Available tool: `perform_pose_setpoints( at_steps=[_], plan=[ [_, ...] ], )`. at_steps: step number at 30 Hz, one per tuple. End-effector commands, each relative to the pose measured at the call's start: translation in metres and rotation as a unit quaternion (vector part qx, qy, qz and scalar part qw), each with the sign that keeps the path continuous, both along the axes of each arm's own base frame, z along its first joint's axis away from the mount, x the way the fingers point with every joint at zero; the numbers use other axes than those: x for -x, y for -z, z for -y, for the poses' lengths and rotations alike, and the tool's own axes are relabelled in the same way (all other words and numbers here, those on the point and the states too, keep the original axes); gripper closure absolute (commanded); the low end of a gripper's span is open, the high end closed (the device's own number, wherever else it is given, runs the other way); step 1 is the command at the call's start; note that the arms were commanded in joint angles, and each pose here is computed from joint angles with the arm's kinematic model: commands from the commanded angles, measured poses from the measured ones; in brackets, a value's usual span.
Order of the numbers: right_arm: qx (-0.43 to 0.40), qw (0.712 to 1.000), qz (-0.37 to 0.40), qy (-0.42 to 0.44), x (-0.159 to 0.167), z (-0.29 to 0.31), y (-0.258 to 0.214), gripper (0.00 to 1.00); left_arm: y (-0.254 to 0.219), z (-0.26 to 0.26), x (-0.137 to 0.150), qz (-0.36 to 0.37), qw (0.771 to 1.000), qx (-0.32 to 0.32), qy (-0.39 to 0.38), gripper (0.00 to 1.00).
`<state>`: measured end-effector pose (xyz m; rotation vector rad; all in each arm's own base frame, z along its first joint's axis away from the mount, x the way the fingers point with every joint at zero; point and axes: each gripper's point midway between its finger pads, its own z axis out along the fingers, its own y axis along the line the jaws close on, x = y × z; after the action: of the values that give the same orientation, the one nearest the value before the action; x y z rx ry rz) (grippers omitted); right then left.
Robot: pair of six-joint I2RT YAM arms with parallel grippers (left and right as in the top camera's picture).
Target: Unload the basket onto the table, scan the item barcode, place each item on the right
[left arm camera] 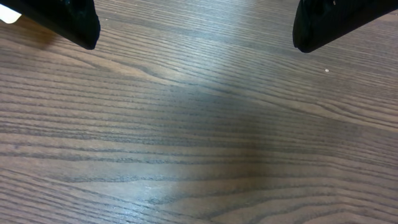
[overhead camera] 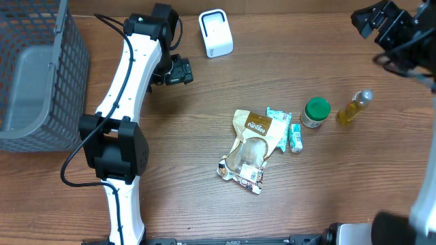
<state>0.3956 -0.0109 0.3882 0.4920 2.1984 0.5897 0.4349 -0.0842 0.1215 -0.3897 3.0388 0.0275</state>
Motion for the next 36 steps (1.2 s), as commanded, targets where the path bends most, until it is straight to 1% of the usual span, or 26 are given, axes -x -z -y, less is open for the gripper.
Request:
perform_pose_setpoints(
  at_steps=[1,4,6,7,11,14,17,21,26,30,36],
  plan=[
    [0.011,0.998,0.05,-0.029,0.023,-0.025,-0.036,0.0,-0.012,-0.001,-0.003,0.017,1.0,-0.005,0.007,0.0],
    [0.029,0.994,0.086,-0.055,0.046,-0.046,-0.058,0.0,-0.012,-0.001,-0.003,0.018,1.0,-0.005,0.007,0.0],
    [0.047,0.992,0.108,-0.053,0.06,-0.052,-0.071,0.0,-0.012,-0.001,-0.003,0.018,1.0,-0.005,0.007,0.01],
    [0.052,0.989,0.124,-0.061,0.073,-0.06,-0.081,0.0,-0.012,-0.001,-0.003,0.017,1.0,-0.005,0.007,0.0],
    [0.049,0.981,0.157,-0.1,0.111,-0.084,-0.1,0.0,-0.012,-0.001,-0.003,0.017,1.0,-0.005,0.007,0.0],
    [0.059,0.977,0.184,-0.094,0.135,-0.084,-0.114,0.0,-0.012,-0.001,-0.003,0.017,1.0,-0.005,0.007,0.0],
    [0.058,0.975,0.193,-0.095,0.158,-0.082,-0.114,0.0,-0.012,-0.001,-0.003,0.018,1.0,-0.005,0.007,0.0],
    [0.063,0.973,0.203,-0.085,0.184,-0.076,-0.104,0.0,-0.012,-0.001,-0.003,0.017,1.0,-0.005,0.007,0.01],
    [0.076,0.971,0.21,-0.086,0.205,-0.072,-0.072,0.0,-0.012,-0.001,-0.003,0.018,1.0,-0.005,0.007,0.01],
    [0.074,0.969,0.216,-0.09,0.214,-0.073,-0.041,0.0,-0.012,-0.001,-0.003,0.017,1.0,-0.005,0.007,0.0],
    [0.068,0.959,0.258,-0.096,0.215,-0.077,-0.001,0.0,-0.012,-0.001,-0.003,0.018,1.0,-0.005,0.007,0.0]
  ],
)
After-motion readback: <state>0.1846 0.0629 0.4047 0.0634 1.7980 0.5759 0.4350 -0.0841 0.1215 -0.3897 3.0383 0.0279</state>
